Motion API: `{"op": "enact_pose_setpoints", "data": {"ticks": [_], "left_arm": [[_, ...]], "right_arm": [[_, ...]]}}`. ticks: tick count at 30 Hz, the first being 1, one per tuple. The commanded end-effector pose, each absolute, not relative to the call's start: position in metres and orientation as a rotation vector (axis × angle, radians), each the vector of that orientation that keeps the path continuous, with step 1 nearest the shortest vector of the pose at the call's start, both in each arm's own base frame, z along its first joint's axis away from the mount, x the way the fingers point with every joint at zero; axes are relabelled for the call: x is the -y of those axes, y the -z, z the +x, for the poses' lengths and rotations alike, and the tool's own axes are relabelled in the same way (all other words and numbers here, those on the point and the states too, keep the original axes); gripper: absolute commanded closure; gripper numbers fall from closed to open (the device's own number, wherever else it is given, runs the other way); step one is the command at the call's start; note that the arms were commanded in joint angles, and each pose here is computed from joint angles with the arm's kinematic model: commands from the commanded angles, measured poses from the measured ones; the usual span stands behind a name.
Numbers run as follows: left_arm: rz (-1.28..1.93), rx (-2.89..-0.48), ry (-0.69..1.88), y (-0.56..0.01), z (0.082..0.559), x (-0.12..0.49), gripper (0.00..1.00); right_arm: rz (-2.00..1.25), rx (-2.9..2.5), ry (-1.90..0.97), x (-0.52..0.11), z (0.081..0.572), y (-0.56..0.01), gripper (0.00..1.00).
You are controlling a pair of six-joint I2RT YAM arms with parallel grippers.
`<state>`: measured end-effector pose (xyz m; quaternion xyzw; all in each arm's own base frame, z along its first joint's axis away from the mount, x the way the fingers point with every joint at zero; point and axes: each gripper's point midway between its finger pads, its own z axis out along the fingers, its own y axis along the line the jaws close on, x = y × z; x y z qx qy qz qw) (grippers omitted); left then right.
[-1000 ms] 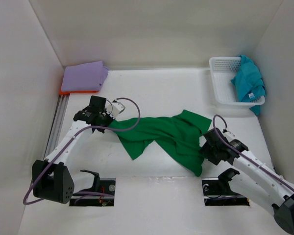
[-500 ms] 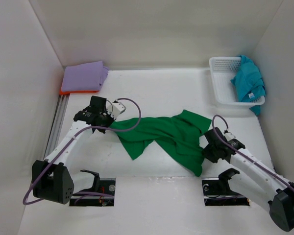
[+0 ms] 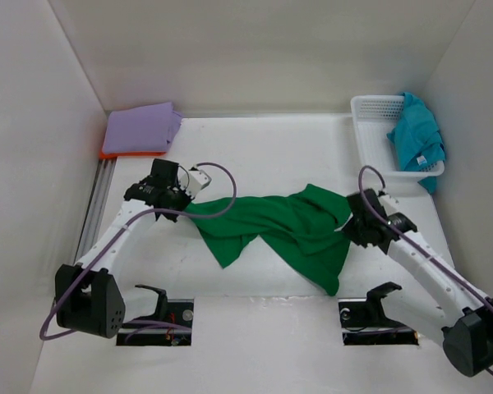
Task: Fold and stack the t-shirts
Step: Flatten out the tshirt
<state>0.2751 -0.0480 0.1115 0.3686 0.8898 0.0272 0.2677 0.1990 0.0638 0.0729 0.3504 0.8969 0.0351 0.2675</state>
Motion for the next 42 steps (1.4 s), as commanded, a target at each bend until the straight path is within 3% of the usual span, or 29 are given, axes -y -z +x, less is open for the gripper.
{"op": "enact_pose_setpoints", "data": {"ticks": [1,5,9,13,16,21,32,37,42], "left_arm": [[0.943,-2.292,-0.073,-0.140,0.315,0.057,0.98],[0.849,-2.167,-0.106,-0.199,0.404,0.059,0.98],[0.655,-1.965,-0.167,-0.310,0.507,0.050,0.99],[0.509,-1.682,-0.244,-0.443,0.534,0.045,0.99],[0.527,-1.573,-0.276,-0.476,0.516,0.047,0.98],[0.754,-1.714,-0.347,-0.381,0.485,0.050,0.96],[1.051,-2.207,-0.276,-0.152,0.374,0.024,0.96],[1.147,-2.343,-0.220,-0.084,0.323,0.023,0.97],[1.121,-2.397,-0.205,-0.072,0.294,0.013,0.96]], "right_arm": [[0.803,-2.244,-0.108,-0.055,0.264,-0.138,1.00],[0.657,-2.053,-0.126,-0.037,0.365,-0.232,1.00],[0.523,-1.787,-0.114,-0.024,0.452,-0.379,1.00],[0.460,-1.502,-0.148,-0.019,0.455,-0.531,1.00],[0.449,-1.423,-0.133,-0.015,0.430,-0.565,1.00],[0.443,-1.506,-0.154,-0.031,0.397,-0.504,1.00],[0.635,-2.025,-0.289,-0.083,0.291,-0.224,1.00],[0.633,-2.192,-0.343,-0.111,0.253,-0.168,1.00],[0.618,-2.253,-0.346,-0.117,0.238,-0.154,1.00]]}}
